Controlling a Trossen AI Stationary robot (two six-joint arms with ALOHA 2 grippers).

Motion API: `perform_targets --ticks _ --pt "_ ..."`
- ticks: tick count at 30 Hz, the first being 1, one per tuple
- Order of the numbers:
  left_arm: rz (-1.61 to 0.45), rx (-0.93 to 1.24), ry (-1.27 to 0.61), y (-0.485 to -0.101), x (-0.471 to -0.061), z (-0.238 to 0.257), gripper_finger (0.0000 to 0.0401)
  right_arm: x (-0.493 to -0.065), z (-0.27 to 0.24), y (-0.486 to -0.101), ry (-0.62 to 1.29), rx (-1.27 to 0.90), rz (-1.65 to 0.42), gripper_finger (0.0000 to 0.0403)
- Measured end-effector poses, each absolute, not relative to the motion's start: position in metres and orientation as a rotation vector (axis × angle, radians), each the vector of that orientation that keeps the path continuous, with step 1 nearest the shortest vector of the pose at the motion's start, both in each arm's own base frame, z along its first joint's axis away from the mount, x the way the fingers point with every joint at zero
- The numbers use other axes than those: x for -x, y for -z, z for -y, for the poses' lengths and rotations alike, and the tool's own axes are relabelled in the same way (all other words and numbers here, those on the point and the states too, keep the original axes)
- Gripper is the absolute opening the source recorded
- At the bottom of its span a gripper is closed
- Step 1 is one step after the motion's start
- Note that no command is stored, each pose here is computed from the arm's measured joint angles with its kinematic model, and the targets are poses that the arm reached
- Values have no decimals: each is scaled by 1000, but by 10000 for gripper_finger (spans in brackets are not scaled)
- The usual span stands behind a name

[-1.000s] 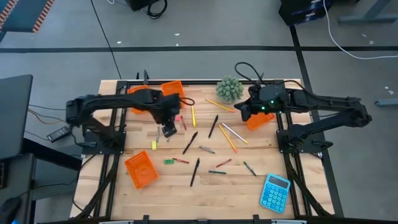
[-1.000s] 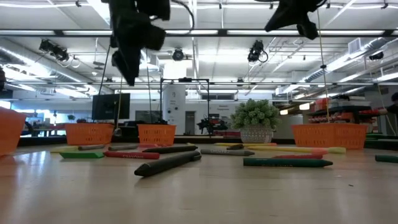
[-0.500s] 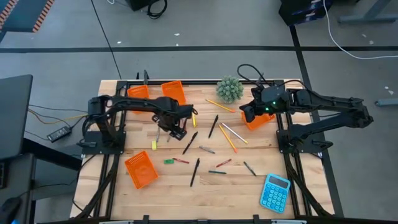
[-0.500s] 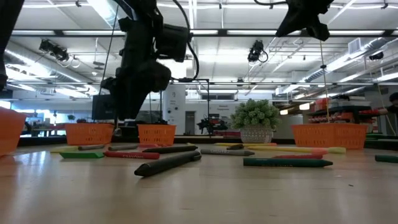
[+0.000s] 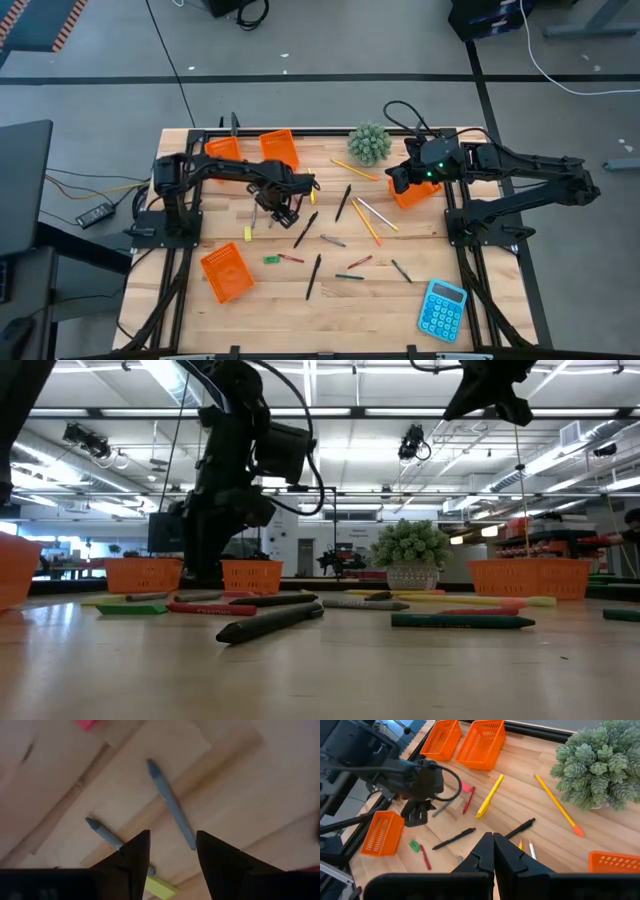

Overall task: Sort crayons/erasers/pens/pencils in bins
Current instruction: Put the middle gray crayon into the middle orange bin

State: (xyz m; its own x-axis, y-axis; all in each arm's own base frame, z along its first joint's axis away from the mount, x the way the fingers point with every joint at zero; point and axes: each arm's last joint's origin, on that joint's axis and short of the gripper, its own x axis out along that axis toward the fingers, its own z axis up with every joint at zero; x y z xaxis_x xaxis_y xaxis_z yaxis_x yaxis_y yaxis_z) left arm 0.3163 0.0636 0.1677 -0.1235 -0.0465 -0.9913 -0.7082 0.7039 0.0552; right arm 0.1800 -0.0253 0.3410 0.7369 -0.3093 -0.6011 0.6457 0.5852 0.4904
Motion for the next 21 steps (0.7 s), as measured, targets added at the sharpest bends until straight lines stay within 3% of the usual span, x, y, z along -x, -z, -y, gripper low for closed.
perform_targets --ticks 10,21 --pt "-1559 701 -707 -166 -319 -70 140 -180 25 -341 592 -786 -481 8" --pt "-1638 774 -744 -133 -297 -63 158 -180 25 -341 596 -800 -478 8"
